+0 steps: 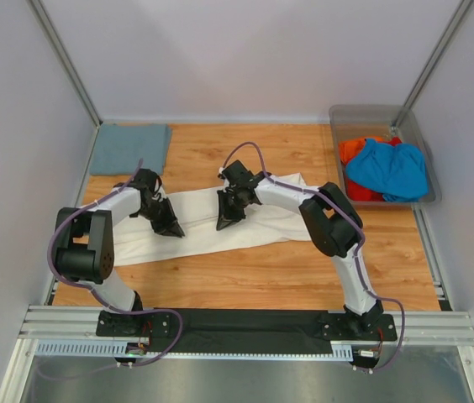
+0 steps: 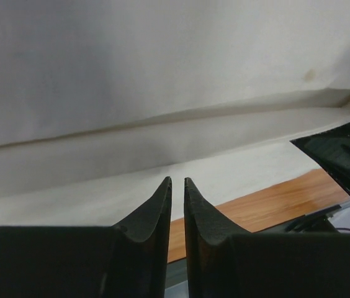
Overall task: Fold and stack the t-shirts
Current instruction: Fold the tshirt
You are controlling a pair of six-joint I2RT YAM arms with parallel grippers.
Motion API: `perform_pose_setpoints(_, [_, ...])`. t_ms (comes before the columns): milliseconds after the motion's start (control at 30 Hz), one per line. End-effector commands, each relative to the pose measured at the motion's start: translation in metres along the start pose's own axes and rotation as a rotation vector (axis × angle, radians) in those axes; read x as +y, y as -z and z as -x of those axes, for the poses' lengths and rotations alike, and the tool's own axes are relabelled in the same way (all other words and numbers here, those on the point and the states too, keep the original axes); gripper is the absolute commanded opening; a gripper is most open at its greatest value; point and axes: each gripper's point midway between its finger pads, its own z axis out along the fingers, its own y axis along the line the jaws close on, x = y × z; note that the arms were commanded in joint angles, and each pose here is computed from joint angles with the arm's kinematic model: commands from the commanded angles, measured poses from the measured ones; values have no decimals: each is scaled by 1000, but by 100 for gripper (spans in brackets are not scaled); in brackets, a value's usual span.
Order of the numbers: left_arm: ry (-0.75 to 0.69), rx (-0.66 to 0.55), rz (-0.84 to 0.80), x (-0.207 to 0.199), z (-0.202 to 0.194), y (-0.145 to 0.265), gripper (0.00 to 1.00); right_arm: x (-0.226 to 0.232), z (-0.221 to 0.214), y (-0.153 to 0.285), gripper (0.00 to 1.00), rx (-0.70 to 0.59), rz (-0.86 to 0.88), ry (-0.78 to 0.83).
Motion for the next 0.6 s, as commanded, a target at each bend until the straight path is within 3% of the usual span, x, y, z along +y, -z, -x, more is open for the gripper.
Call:
perform_pose_setpoints(0, [-25, -38, -50, -22, 18, 0, 20, 10, 30, -2, 5, -81, 7, 22])
perform_pose_setpoints(233, [-68, -44, 92, -2, 37, -8, 24, 18, 44, 1, 7, -90, 4, 12])
perform_pose_setpoints(433, [-194, -215, 324, 13, 93, 30, 25, 27, 38, 34, 8, -125, -1, 40])
perform_pose_setpoints(567, [-224, -216, 493, 39, 110, 51, 30, 13, 25, 56, 8, -144, -55, 54])
